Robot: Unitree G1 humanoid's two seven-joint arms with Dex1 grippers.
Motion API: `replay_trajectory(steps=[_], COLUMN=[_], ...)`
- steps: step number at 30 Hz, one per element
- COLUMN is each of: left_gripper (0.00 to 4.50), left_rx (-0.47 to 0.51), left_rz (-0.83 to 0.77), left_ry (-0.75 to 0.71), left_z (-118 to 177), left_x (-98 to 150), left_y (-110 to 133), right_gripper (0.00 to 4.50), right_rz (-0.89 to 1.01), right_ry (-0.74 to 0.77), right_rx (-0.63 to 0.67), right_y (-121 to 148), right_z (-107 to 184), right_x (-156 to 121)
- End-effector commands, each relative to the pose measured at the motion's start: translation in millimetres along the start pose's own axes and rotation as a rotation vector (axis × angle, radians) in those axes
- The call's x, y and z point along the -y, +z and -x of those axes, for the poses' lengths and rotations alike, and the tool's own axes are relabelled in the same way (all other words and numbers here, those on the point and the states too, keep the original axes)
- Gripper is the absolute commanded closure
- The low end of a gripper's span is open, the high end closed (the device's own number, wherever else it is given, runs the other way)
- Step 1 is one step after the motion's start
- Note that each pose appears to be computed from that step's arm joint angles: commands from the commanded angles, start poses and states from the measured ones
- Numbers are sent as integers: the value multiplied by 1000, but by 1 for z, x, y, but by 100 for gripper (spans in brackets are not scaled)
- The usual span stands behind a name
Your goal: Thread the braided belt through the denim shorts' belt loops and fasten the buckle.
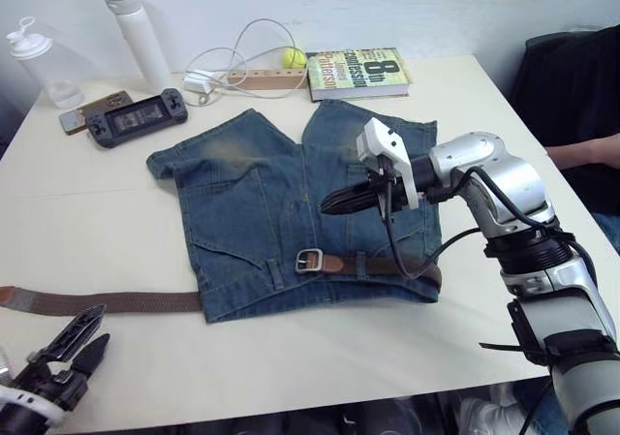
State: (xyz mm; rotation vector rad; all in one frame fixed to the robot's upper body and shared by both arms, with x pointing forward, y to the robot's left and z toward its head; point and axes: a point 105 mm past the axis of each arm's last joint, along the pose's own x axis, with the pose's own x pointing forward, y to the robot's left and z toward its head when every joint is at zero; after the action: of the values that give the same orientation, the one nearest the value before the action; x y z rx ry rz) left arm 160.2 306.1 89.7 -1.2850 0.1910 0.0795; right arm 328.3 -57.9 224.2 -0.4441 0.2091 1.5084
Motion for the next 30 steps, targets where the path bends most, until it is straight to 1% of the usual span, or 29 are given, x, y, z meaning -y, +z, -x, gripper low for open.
replay_trajectory(steps=[1,4,5,11,14,19,22,25,27,29,30], left_gripper=[2,2,2,2,2,2,2,2,55,102,159], left_rx=[37,79,103,198,216,230,287,316,337,372,392], left_rz=[37,111,136,238,291,314,315,326,333,322,312], left_ry=[39,77,78,36,17,9,3,17,33,30,27], left_z=[-7,-17,-22,-45,-53,-53,-45,-42,-42,-42,-42], left_x=[-2,-10,-11,-6,-7,-11,-11,-15,-18,-14,-12], left_y=[-2,0,4,28,31,33,48,55,59,65,69], right_gripper=[450,450,450,450,450,450,450,450,450,450,450], right_rz=[63,61,61,64,66,68,67,67,67,70,70], right_ry=[-19,-48,-57,-84,-93,-110,-120,-127,-131,-135,-136], right_rx=[9,8,7,4,6,7,2,-2,-6,-8,-9], right_y=[16,19,19,19,20,21,20,19,18,18,18], right_z=[6,11,13,15,15,16,17,17,18,18,18], right_x=[-2,0,0,3,4,5,7,8,8,9,9])
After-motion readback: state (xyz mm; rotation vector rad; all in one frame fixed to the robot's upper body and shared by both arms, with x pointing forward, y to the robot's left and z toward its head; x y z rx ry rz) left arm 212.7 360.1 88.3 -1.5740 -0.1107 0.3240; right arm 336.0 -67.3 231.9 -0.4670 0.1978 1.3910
